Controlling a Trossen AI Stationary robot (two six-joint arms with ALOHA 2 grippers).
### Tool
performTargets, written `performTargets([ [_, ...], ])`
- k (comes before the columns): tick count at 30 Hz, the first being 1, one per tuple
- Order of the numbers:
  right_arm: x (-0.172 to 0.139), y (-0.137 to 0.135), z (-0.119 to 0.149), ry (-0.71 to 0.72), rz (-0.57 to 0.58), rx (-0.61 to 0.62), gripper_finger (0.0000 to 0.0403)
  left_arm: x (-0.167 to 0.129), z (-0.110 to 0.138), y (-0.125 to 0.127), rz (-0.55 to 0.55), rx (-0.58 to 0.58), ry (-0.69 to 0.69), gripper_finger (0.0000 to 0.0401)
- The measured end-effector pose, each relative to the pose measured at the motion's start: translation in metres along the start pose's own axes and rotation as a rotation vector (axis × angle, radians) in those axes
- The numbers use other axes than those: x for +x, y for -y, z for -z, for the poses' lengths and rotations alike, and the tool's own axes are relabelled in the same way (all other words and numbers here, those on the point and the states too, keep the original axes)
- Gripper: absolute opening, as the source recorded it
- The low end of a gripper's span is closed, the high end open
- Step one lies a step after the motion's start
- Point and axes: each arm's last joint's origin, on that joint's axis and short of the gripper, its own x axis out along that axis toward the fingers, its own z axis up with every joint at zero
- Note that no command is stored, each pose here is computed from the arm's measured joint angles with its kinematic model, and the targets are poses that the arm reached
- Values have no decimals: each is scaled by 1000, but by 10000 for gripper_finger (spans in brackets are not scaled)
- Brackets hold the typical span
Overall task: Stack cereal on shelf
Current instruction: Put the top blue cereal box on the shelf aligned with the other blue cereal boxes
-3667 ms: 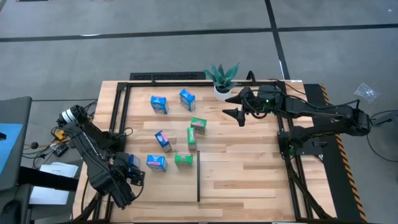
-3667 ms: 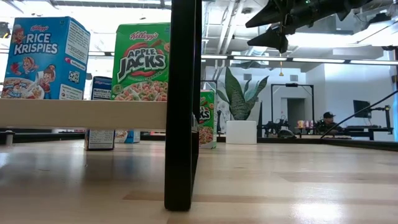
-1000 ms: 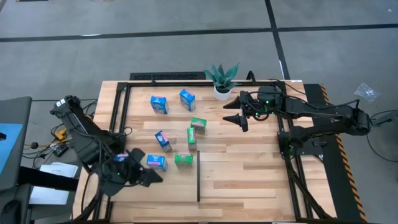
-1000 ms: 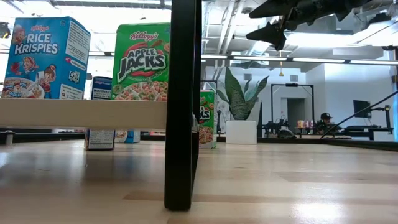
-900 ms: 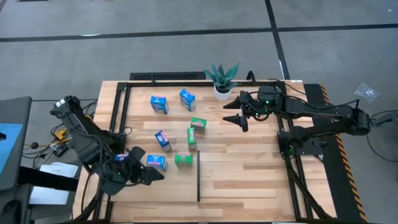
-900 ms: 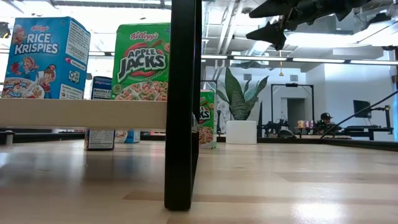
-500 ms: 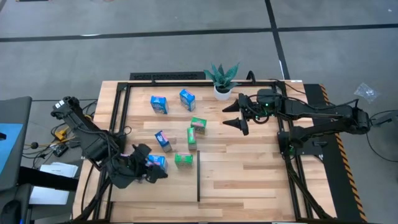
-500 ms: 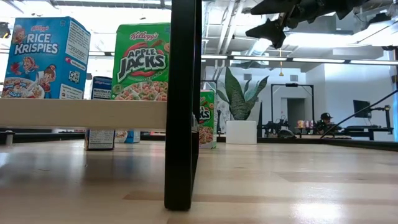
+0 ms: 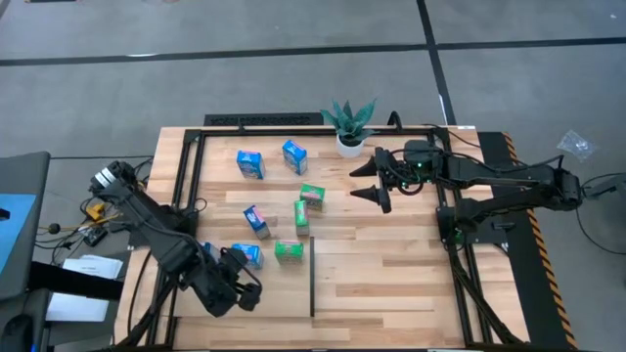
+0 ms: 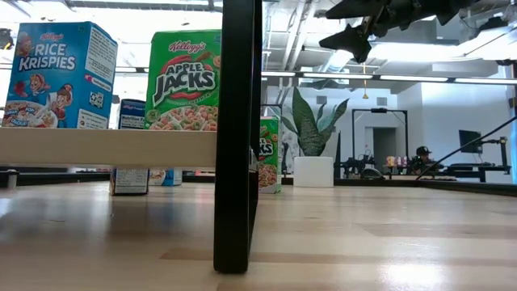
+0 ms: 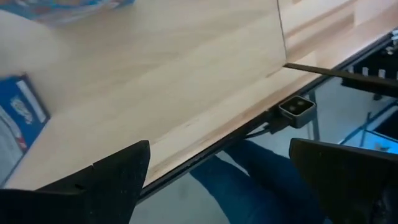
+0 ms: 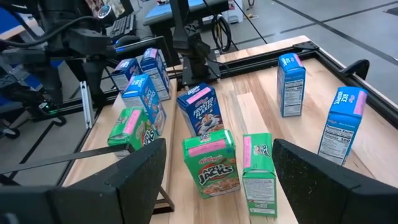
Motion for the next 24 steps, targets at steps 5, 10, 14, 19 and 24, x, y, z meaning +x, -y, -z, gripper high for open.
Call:
performTargets([
  [5,0,0,0,0,0,-3,317,0,-5,-4,-58,-11,14,365],
  [10,0,0,0,-3,1,-1,317,1,-10,-7,-122,5,-54,358],
  [14,0,0,0,-5,1,0,317,1,-14,-8,-160,23,-73,357],
  [19,0,0,0,-5,1,2,317,1,-19,-11,-201,28,-64,357],
  [24,0,0,1,-14,2,4,317,1,-20,-13,-216,17,-61,357],
])
